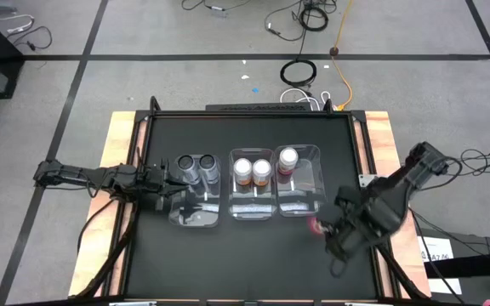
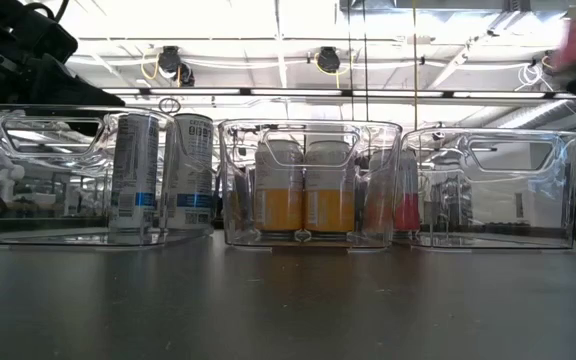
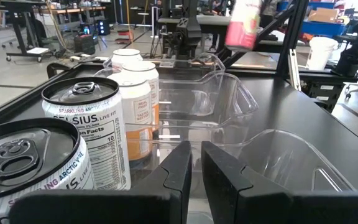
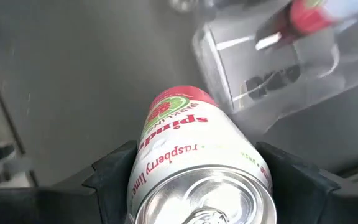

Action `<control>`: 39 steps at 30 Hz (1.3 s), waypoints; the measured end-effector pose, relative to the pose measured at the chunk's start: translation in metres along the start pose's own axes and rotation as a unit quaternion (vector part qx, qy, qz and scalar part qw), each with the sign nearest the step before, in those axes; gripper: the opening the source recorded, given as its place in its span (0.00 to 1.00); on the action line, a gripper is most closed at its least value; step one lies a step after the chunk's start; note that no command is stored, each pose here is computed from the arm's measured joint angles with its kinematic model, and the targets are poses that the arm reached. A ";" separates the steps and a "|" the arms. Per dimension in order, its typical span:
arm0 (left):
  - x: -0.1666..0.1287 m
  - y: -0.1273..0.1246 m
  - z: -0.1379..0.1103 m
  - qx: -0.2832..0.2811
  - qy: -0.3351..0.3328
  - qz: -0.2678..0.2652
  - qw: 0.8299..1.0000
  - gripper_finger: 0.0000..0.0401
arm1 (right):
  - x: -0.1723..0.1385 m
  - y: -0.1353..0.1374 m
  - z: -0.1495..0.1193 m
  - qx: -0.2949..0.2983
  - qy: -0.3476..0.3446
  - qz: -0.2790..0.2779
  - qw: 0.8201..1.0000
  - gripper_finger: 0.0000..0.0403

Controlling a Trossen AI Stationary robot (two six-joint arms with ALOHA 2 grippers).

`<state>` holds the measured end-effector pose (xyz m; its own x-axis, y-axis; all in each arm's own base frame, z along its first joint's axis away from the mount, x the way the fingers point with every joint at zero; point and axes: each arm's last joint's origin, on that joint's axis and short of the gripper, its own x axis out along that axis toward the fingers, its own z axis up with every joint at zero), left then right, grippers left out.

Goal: Sort soda cans
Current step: Put the pink soda can into the right transparent bin

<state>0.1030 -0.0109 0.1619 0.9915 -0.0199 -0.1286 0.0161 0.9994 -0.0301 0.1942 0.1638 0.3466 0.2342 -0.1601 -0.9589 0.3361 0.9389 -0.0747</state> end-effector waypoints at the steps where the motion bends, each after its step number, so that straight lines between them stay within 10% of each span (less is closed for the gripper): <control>1: 0.000 0.000 0.000 0.000 0.000 0.000 1.000 0.12 | -0.001 -0.006 0.007 0.003 -0.006 0.000 1.000 0.69; 17: 0.000 0.000 0.000 0.000 0.000 0.000 1.000 0.12 | 0.024 -0.102 0.092 0.030 -0.017 -0.030 0.999 0.69; 39: 0.000 0.000 0.000 0.000 0.000 0.000 1.000 0.12 | 0.143 -0.206 0.095 0.073 0.074 -0.004 0.995 0.69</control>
<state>0.1030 -0.0109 0.1619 0.9915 -0.0198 -0.1286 0.0161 0.9994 -0.0301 0.2453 -0.0811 0.2504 0.0980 -0.1101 -0.9891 0.4683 0.8820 -0.0517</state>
